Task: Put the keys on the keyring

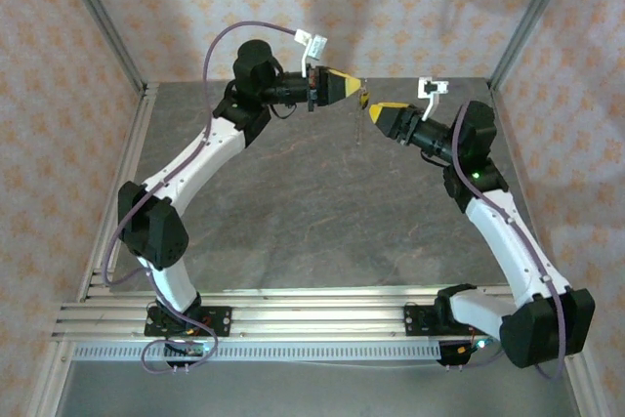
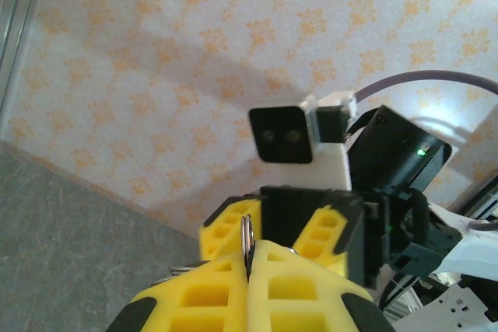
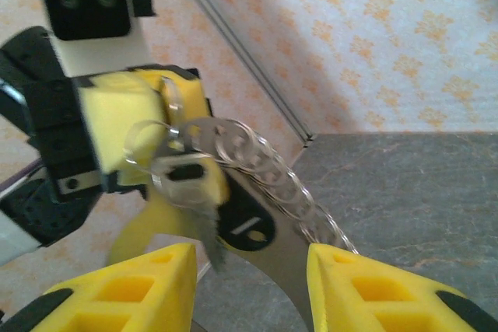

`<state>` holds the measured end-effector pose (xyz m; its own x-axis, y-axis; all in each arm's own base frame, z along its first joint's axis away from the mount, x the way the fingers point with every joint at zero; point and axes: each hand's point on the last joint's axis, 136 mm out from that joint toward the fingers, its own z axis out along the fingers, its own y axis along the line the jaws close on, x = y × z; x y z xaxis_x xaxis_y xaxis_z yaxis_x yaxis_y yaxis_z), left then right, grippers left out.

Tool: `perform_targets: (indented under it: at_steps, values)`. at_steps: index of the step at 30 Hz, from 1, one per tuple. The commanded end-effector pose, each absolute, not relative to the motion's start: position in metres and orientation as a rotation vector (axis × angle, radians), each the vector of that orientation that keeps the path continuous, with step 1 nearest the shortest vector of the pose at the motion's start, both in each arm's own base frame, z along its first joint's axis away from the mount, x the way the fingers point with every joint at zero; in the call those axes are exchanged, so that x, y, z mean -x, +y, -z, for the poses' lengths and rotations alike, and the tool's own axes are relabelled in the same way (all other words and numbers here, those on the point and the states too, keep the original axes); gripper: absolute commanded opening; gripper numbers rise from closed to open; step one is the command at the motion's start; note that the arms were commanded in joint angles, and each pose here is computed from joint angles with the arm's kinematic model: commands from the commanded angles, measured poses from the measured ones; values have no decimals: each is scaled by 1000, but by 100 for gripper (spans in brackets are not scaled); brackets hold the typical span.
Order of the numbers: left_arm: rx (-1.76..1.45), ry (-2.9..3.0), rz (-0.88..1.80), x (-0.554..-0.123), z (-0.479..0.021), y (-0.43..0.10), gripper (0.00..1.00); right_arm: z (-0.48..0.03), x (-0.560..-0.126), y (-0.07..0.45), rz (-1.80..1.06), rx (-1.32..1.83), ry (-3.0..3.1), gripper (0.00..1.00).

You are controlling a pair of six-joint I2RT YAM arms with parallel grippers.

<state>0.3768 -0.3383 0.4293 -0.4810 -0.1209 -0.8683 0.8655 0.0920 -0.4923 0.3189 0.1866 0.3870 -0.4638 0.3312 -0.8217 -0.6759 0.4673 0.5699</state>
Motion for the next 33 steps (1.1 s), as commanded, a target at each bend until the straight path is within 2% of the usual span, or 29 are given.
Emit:
perform_targets:
  at_steps: [1,23,26,29,33]
  values:
    - [-817,1479,1500,-359,-443,-334,0,-398,-306,190,-1245,364,1615,41]
    - [-850,1460,1534,-346,-444,-341,0,-418,-309,204,-1367,445,1545,40]
    - [-851,1453,1531,-347,-445,-342,0,-417,-306,206,-1379,462,1548,35]
    - [-854,1447,1530,-349,-445,-343,0,-415,-302,207,-1388,479,1553,23]
    - [-850,1451,1529,-350,-443,-344,0,-410,-299,207,-1392,483,1565,13]
